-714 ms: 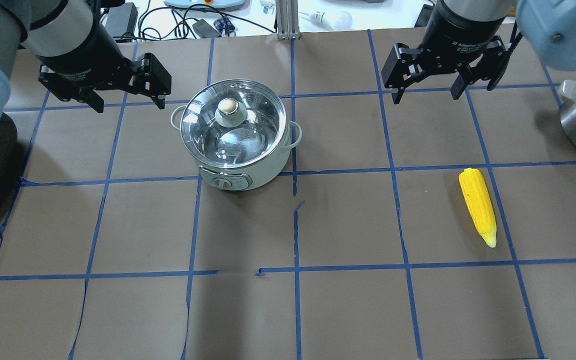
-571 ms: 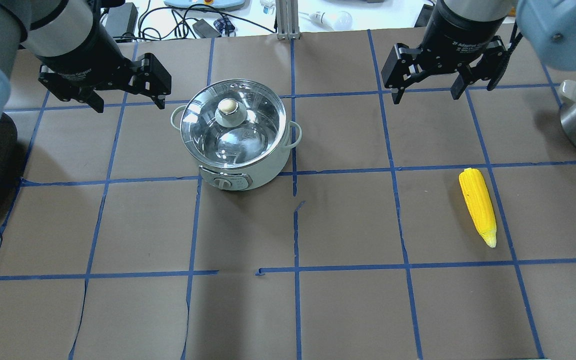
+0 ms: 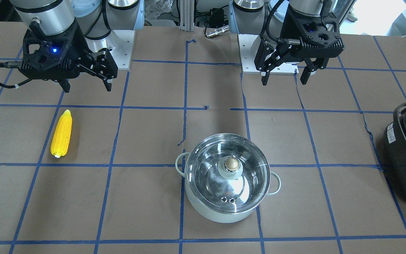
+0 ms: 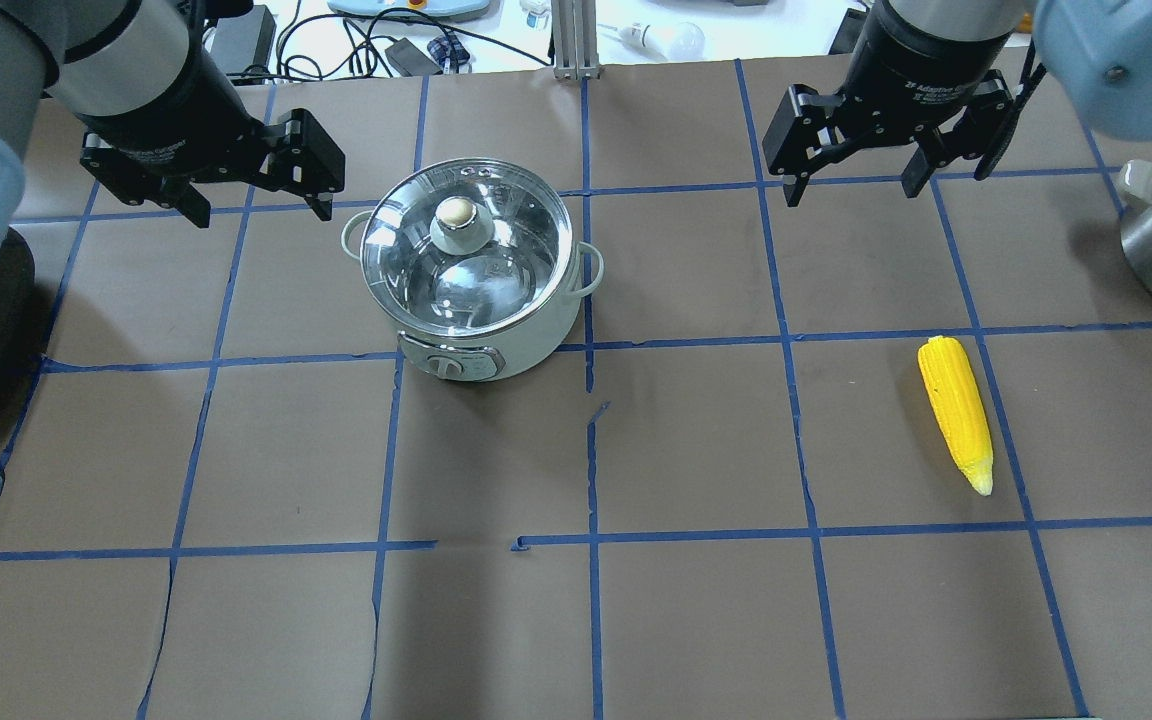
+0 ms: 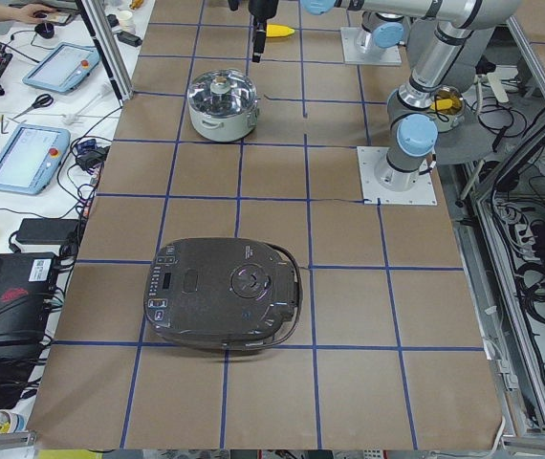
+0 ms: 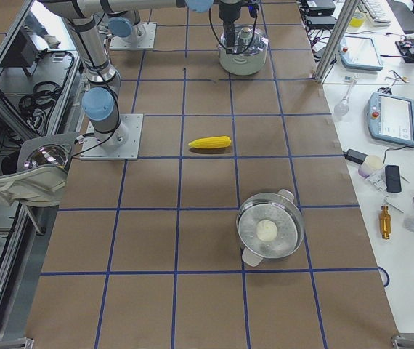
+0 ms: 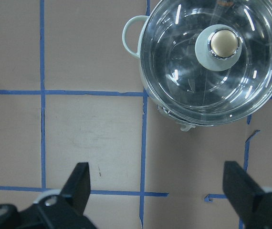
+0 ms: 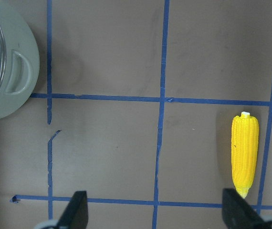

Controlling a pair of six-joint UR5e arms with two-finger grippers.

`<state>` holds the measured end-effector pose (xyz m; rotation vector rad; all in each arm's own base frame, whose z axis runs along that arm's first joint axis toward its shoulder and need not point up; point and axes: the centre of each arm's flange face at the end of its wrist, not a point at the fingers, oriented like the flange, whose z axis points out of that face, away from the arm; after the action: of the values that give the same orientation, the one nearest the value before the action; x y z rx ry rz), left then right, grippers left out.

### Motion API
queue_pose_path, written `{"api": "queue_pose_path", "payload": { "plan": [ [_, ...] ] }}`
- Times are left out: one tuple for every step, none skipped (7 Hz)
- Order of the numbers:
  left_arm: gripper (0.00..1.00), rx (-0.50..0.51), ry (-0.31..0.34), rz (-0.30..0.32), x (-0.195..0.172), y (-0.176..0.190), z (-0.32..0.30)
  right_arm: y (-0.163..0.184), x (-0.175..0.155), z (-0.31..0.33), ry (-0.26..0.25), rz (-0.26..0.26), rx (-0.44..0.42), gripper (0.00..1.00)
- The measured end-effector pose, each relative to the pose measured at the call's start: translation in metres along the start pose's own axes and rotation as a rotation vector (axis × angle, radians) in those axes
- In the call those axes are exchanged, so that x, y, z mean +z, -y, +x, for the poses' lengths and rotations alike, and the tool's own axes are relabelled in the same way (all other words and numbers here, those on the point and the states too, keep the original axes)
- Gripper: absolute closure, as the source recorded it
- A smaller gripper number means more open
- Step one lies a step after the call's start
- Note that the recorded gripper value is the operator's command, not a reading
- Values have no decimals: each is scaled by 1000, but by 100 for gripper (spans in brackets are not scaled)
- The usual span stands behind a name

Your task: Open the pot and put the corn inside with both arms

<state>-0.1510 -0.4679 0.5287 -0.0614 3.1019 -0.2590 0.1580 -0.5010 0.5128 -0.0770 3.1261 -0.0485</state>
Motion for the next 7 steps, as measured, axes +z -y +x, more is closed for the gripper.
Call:
{"api": "queue_pose_path", "payload": {
  "plan": [
    [0,1,-1,-4,2,0,0,1,0,1,0,3,1,0],
    [0,1,1,-8,4,-1,1,2,0,2,-1,7,2,0],
    [0,3,3,-15,8,1,1,3,1,4,-1,7,1,0],
    [0,3,2,-18,11,4,2,3,2,4,-1,6,1,0],
    [0,4,2,-19,13,6,3,3,2,4,-1,5,1,0],
    [0,6,0,-17,12,7,4,3,2,5,-1,4,1,0],
    [0,7,-1,-16,13,8,4,3,2,5,-1,3,1,0]
  ]
}}
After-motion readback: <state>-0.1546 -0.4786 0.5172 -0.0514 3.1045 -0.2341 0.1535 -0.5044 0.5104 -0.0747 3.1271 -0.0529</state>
